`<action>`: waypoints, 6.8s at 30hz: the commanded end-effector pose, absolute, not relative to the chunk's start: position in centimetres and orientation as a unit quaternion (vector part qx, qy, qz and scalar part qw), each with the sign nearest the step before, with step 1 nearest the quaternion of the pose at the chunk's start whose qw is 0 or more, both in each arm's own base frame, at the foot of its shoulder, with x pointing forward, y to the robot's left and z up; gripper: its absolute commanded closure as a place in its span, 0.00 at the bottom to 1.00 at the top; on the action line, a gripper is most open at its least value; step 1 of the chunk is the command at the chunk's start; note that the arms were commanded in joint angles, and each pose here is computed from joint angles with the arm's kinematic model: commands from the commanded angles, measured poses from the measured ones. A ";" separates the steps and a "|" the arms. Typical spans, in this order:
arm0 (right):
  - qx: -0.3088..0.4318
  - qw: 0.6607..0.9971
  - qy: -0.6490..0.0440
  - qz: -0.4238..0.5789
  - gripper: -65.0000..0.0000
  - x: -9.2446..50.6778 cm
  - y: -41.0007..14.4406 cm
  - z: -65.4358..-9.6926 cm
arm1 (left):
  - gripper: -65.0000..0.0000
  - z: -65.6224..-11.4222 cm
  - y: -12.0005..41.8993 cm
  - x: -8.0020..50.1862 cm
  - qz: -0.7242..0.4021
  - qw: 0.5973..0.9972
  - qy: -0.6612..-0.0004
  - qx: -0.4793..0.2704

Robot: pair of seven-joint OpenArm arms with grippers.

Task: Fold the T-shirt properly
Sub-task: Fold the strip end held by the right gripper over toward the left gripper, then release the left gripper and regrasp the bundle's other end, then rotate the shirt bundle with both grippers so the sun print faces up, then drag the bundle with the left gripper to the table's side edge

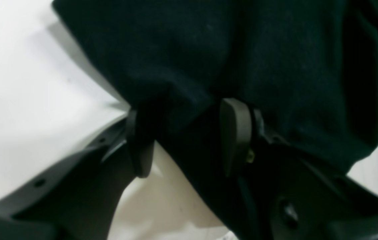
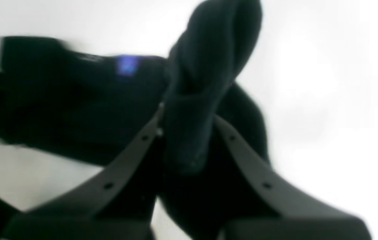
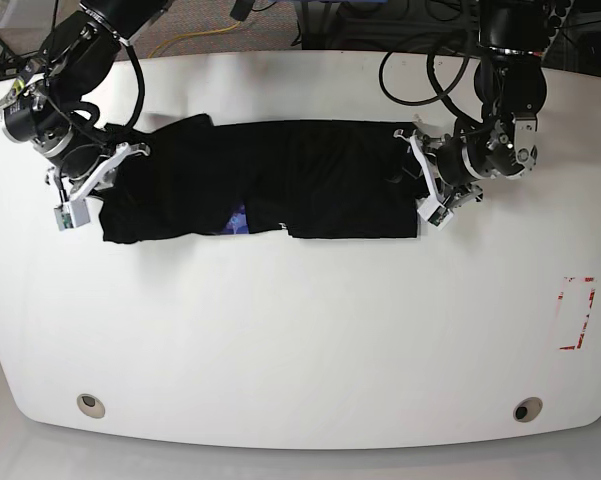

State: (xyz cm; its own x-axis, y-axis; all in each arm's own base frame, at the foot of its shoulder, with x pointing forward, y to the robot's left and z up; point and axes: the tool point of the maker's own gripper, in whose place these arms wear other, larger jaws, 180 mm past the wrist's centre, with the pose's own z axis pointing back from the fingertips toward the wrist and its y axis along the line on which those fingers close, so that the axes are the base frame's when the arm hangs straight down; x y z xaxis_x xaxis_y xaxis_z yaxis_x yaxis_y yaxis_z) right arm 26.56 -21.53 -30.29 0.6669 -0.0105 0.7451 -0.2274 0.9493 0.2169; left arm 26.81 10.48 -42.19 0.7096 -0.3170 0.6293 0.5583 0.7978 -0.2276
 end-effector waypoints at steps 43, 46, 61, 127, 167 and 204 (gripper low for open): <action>0.580 0.722 -0.373 0.063 0.50 31.2 8.4 -27.8 | 0.57 -43.8 11.0 25.6 -0.247 0.919 -0.253 -0.174; 0.553 0.742 -0.374 0.068 0.26 32.0 8.2 -28.4 | 0.57 -42.8 12.0 26.4 -0.203 0.919 -0.279 -0.192; 0.473 0.787 -0.369 0.145 0.26 28.7 6.2 -28.6 | 0.57 -34.0 18.7 28.6 -0.083 0.875 -0.430 -0.207; 0.314 0.866 -0.378 0.093 0.75 35.1 -3.8 -38.6 | 0.57 -40.9 14.6 23.3 -0.312 0.903 -0.271 -0.121; 0.177 0.862 -0.385 0.279 0.76 36.3 -3.8 -39.0 | 0.57 -39.4 11.5 24.2 -0.261 0.881 -0.349 -0.182; 0.259 0.826 -0.365 0.341 0.77 25.1 4.7 -37.8 | 0.52 -29.9 10.5 32.0 -0.337 0.826 -0.449 -0.055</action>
